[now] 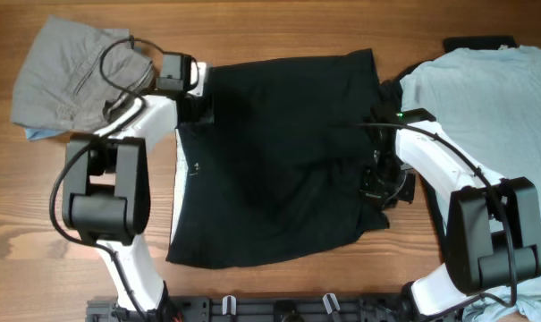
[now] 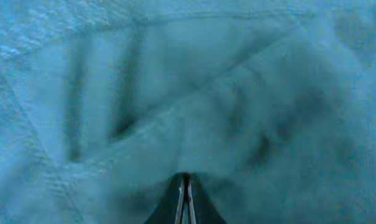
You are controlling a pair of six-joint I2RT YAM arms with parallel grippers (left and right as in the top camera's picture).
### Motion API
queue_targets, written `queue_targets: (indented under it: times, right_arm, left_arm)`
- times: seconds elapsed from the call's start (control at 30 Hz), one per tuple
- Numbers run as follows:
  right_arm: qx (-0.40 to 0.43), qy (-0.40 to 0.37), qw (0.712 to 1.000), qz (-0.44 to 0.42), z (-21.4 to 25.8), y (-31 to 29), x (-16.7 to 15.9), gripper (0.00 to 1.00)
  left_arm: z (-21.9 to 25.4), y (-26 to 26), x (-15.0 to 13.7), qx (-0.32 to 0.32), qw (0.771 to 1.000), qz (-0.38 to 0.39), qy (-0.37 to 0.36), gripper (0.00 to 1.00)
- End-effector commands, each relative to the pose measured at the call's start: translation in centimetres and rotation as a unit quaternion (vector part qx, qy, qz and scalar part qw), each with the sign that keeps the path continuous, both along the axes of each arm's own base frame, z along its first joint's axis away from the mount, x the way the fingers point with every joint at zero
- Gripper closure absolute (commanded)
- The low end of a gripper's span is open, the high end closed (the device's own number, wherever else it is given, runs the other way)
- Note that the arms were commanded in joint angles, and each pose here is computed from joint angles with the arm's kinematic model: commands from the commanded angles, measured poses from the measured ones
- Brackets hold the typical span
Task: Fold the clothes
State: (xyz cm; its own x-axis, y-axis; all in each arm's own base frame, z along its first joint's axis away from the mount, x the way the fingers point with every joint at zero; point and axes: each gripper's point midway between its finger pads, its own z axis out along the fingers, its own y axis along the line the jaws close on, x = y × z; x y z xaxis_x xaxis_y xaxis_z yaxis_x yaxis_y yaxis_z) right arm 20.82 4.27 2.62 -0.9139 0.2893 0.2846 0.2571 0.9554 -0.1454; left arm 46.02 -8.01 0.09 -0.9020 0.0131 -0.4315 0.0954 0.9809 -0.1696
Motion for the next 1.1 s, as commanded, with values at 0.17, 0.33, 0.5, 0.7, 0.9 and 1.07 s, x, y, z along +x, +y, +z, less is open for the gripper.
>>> queue_targets:
  times: [0.17, 0.33, 0.5, 0.7, 0.9, 1.07]
  right_arm:
    - [-0.080, 0.043, 0.991, -0.096, 1.1, -1.7, -3.0, 0.96]
    - [-0.080, 0.051, 0.991, -0.095, 1.3, -1.7, -3.4, 0.88]
    - [-0.081, 0.005, 0.993, -0.080, 0.8, -2.7, -1.2, 0.71]
    - [0.123, -0.267, 0.956, 0.014, 8.9, 1.9, 7.2, 0.49]
    - [0.117, -0.181, 0.971, -0.101, 9.0, 1.7, 0.7, 0.44]
    - [0.065, -0.065, 0.979, -0.181, 0.9, 0.7, -5.2, 0.43]
  left_arm:
    - [-4.1, 12.5, -0.1, 0.011, 0.982, 0.187, 0.037, 0.96]
    - [-2.2, 10.3, 1.3, -0.042, 0.987, 0.158, 0.007, 0.95]
    - [7.8, 8.2, 2.9, -0.100, 0.984, 0.115, -0.089, 0.77]
    - [23.8, 7.0, -3.4, -0.089, 0.973, 0.063, -0.201, 0.50]
    - [21.4, 7.4, -16.3, -0.054, 0.991, 0.125, -0.011, 0.55]
    - [16.0, 6.5, -22.0, -0.074, 0.971, 0.176, 0.142, 0.51]
